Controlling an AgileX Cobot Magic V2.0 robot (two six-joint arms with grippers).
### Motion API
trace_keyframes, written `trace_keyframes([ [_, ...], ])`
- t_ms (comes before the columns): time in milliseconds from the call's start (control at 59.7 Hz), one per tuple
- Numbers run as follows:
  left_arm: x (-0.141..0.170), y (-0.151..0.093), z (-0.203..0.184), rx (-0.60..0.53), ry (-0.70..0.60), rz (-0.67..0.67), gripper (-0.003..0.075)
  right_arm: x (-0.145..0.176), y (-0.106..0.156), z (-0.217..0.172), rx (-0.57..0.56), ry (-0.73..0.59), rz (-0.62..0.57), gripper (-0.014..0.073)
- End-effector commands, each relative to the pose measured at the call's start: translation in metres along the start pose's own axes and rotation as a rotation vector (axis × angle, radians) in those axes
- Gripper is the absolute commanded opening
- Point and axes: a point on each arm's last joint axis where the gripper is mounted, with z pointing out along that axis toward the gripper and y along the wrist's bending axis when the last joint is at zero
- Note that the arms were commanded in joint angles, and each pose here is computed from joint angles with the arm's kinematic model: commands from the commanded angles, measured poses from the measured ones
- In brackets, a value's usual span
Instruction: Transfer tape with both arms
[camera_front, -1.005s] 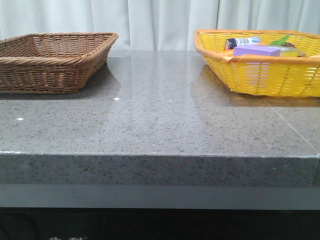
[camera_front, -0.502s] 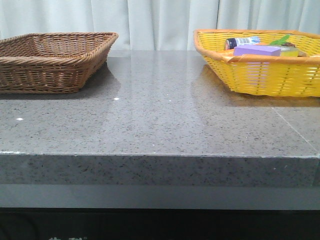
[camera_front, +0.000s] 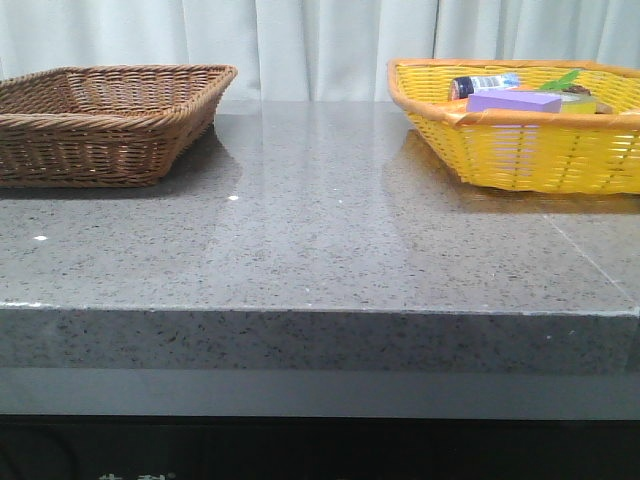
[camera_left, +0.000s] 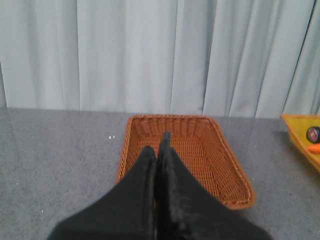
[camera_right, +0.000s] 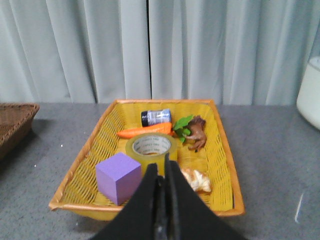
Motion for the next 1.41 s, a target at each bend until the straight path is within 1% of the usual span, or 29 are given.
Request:
trace_keyframes([
  [0, -0.012, -0.001, 0.016, 0.003, 0.025, -0.02, -0.002, -0.014, 0.001, 0.012, -0.005, 0.01, 0.016, -0.0069],
  [117, -0.006, 0.0, 0.033, 0.0, 0.124, -0.022, -0.002, -0.007, 0.001, 0.029, -0.007, 0.116, 0.031, -0.0069],
  [184, -0.003, 0.0, 0.042, -0.002, 0.142, -0.023, -0.002, -0.003, 0.001, 0.038, -0.004, 0.177, 0.032, -0.0069],
  [402, 0.013, 0.001, 0.065, -0.005, 0.256, -0.029, -0.002, 0.005, 0.0, 0.06, 0.004, 0.268, 0.035, -0.0069],
  [586, 0.017, 0.003, 0.078, -0.014, 0.3, -0.016, -0.0012, 0.009, -0.001, 0.07, 0.007, 0.317, 0.032, -0.0059],
  [620, 0.018, 0.003, 0.08, -0.013, 0.304, -0.008, 0.0011, 0.009, -0.001, 0.071, 0.007, 0.321, 0.03, -0.0036],
  [670, 0.018, 0.003, 0.082, -0.013, 0.308, -0.007, 0.0083, 0.01, -0.001, 0.072, 0.008, 0.33, 0.028, 0.0026],
  [720, 0.018, 0.003, 0.082, -0.013, 0.305, -0.007, 0.0175, 0.01, -0.001, 0.072, 0.008, 0.33, 0.028, 0.0118],
  [754, 0.018, 0.003, 0.082, -0.013, 0.302, -0.007, 0.0253, 0.01, -0.001, 0.073, 0.008, 0.332, 0.028, 0.0211],
  [770, 0.017, 0.003, 0.083, -0.013, 0.297, -0.007, 0.03, 0.01, -0.001, 0.073, 0.008, 0.332, 0.028, 0.0244],
  [787, 0.017, 0.003, 0.083, -0.013, 0.294, -0.007, 0.0331, 0.01, -0.001, 0.073, 0.008, 0.332, 0.028, 0.0277],
  [804, 0.017, 0.003, 0.083, -0.013, 0.291, -0.007, 0.0374, 0.01, -0.001, 0.073, 0.008, 0.332, 0.028, 0.0324],
  [854, 0.016, 0.003, 0.083, -0.013, 0.281, -0.007, 0.0451, 0.01, -0.001, 0.073, 0.008, 0.332, 0.028, 0.0435],
  [871, 0.016, 0.003, 0.083, -0.013, 0.279, -0.007, 0.0472, 0.01, -0.001, 0.073, 0.008, 0.333, 0.028, 0.0456],
  [904, 0.016, 0.003, 0.084, -0.013, 0.281, -0.007, 0.0491, 0.011, -0.001, 0.073, 0.008, 0.335, 0.028, 0.05],
  [955, 0.016, 0.003, 0.083, -0.013, 0.281, -0.007, 0.0494, 0.011, -0.001, 0.073, 0.008, 0.337, 0.028, 0.0529],
  [1022, 0.016, 0.003, 0.083, -0.011, 0.278, -0.006, 0.0494, 0.011, -0.001, 0.073, 0.009, 0.337, 0.027, 0.0526],
  [1122, 0.014, -0.002, 0.084, 0.027, 0.261, -0.002, 0.0495, 0.008, -0.001, 0.074, 0.01, 0.334, 0.026, 0.0526],
  [1273, 0.012, -0.014, 0.082, 0.141, 0.247, 0.05, 0.0495, -0.004, -0.003, 0.085, 0.031, 0.351, 0.027, 0.0526],
  [1390, 0.007, -0.026, 0.079, 0.247, 0.23, 0.07, 0.0495, -0.015, -0.004, 0.105, 0.051, 0.403, 0.045, 0.0526],
])
